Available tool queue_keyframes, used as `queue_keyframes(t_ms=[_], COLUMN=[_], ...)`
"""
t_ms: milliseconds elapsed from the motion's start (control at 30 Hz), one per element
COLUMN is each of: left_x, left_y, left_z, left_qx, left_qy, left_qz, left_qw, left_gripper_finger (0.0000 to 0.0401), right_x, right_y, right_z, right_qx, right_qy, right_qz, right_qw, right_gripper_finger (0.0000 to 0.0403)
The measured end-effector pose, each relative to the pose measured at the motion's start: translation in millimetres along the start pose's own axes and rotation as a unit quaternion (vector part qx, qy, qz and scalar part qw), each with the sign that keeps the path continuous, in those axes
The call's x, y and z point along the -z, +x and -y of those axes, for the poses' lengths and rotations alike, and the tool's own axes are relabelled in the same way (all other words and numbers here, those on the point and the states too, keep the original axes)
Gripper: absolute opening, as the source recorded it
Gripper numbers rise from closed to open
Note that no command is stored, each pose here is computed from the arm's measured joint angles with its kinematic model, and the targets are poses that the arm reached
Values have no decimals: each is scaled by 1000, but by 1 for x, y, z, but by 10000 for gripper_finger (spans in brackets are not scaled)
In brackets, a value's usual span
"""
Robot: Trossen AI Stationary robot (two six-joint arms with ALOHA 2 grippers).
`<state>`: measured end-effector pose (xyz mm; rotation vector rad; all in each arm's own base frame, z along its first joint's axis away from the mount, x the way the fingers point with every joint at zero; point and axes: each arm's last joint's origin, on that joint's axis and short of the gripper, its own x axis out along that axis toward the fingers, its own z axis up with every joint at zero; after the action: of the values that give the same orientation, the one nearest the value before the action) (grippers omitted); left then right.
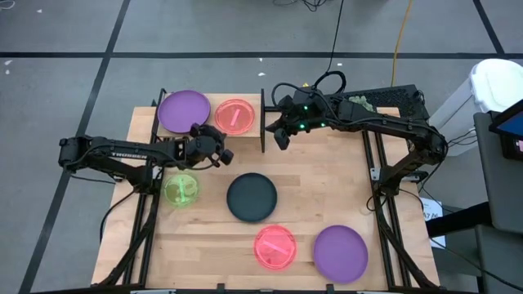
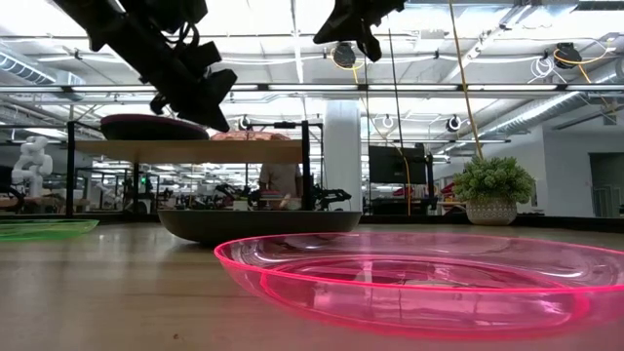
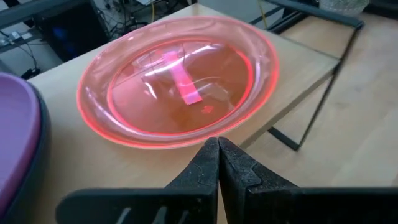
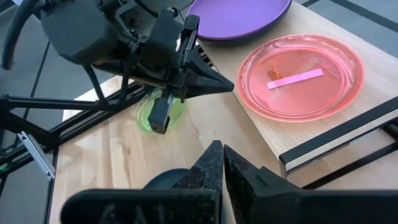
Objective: Place and stack plates onto a shelf
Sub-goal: Stack the top pink plate on the green plate, then stack the black plate on the purple plate
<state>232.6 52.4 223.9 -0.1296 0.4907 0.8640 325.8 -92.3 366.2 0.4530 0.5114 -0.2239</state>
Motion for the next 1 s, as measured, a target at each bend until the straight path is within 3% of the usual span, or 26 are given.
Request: queue_keyframes(t_ms=[433, 667, 1000], left_x=[-1, 0, 8], left_y=[7, 3, -25], left_z=[-9, -2, 26], left_qx=[-5, 53, 138], left_qy=[-9, -23, -43], left_qz=[-13, -25, -31], left_qw=[1000, 998, 989], left_gripper_finger=[3, 3, 3], right_x=[-1, -1, -1], right_y=[-1, -1, -1], right_z=[4, 4, 3], right_qx=[6, 4, 3], right_qy=[-3, -3, 16], right_qz=[2, 0, -1], right_qw=[1000, 1000, 1000], right_gripper_finger=[0, 0, 0])
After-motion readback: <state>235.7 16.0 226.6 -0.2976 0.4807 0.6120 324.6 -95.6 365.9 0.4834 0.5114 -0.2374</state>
